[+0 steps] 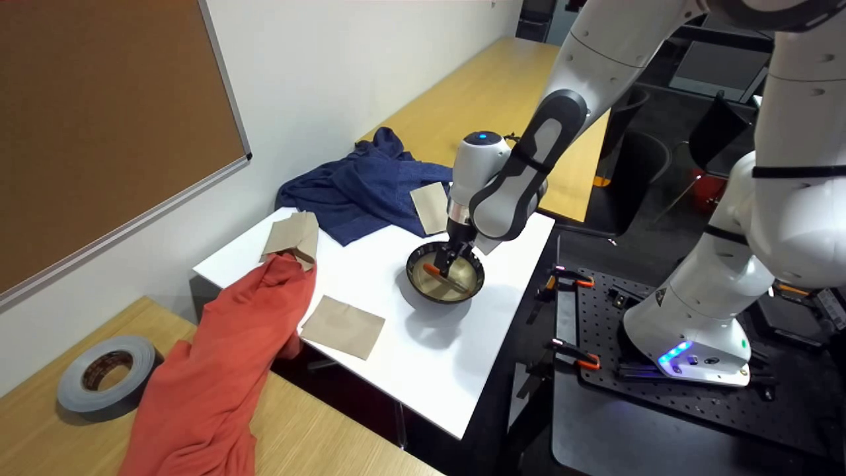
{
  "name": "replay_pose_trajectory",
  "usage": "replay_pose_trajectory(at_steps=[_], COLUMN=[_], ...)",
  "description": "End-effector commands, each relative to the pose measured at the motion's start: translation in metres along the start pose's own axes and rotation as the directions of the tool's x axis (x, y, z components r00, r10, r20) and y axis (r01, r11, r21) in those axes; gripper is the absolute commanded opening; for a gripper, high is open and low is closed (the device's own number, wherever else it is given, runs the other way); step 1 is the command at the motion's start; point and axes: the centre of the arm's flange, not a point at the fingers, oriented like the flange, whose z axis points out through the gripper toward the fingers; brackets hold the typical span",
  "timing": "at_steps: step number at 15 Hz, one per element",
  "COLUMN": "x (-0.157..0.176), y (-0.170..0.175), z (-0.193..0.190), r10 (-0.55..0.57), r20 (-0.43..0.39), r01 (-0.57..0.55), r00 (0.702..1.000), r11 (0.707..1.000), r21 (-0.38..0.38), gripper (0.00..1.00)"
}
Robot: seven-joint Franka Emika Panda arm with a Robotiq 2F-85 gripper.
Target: Take the marker from the brown bowl and put it on the table
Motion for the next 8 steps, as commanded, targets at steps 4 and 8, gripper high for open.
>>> replay_pose_trajectory(at_steps=[4,8], x=[0.012,0.014], y=[0.005,0.003], z=[0.026,0.037], r10=[0.008,0.012], r20=[0.013,0.029], r01=[-0.009,-0.012], r00=[1.000,0.999], r11=[1.000,1.000], r21=[0.019,0.017], gripper=[1.00,1.00])
